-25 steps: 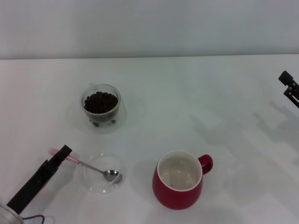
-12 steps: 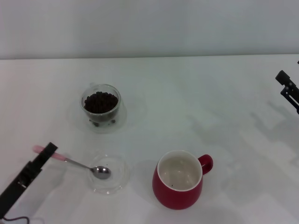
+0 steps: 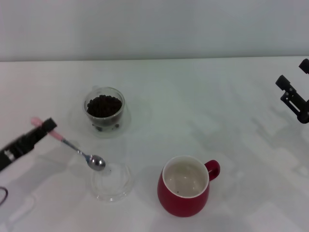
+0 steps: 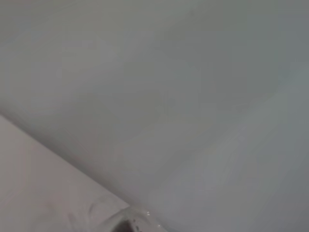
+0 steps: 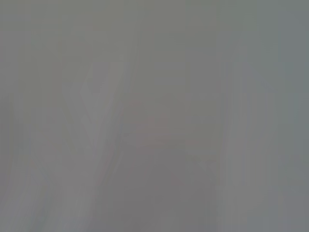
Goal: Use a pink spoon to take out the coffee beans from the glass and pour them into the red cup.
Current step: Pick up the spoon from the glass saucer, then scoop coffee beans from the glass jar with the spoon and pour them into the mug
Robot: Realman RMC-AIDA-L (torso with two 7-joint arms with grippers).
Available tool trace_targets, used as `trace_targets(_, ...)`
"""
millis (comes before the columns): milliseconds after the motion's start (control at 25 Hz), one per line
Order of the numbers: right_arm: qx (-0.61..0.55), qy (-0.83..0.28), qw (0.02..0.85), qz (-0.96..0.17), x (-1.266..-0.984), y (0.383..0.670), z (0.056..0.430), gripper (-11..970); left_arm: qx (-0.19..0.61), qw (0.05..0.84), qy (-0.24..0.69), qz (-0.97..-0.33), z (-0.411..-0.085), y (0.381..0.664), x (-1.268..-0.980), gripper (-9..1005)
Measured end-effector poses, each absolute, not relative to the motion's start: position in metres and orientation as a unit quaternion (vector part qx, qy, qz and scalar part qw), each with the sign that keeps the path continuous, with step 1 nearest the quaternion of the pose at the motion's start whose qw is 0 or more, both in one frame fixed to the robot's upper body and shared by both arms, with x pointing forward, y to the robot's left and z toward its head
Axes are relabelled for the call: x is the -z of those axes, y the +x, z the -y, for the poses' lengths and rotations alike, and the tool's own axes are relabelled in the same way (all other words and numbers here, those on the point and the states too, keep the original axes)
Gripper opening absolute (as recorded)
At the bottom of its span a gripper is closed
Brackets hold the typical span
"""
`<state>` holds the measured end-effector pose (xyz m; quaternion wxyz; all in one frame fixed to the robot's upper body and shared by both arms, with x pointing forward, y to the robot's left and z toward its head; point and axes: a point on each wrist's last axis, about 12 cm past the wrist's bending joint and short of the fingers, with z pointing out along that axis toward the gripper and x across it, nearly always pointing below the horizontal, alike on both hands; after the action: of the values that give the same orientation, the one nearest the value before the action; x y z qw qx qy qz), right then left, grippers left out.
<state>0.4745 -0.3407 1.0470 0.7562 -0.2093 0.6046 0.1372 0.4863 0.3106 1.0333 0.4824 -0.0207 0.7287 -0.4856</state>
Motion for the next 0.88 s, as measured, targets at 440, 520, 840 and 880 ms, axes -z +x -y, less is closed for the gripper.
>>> trace_targets(440,-0.159,-0.205,0.760,-0.596,-1.044,0.471,0.326,660,0.457,0.449,0.051,-0.766,-0.327,0.568,-1.107,129)
trace_targets(520,-0.159,-0.205,0.761,-0.595,-1.043,0.471,0.325,660,0.453,0.453,0.060,-0.766,-0.327,0.581,-1.124,128)
trace_targets(840,-0.168,-0.199,0.763,-0.592,-1.042,0.469,0.319,659,0.393,0.448,0.070,-0.800,-0.327,0.624,-1.161,128)
trace_targets(880,-0.169,-0.197,0.762,-0.593,-1.042,0.469,0.318,659,0.382,0.442,0.071,-0.808,-0.326,0.628,-1.160,128)
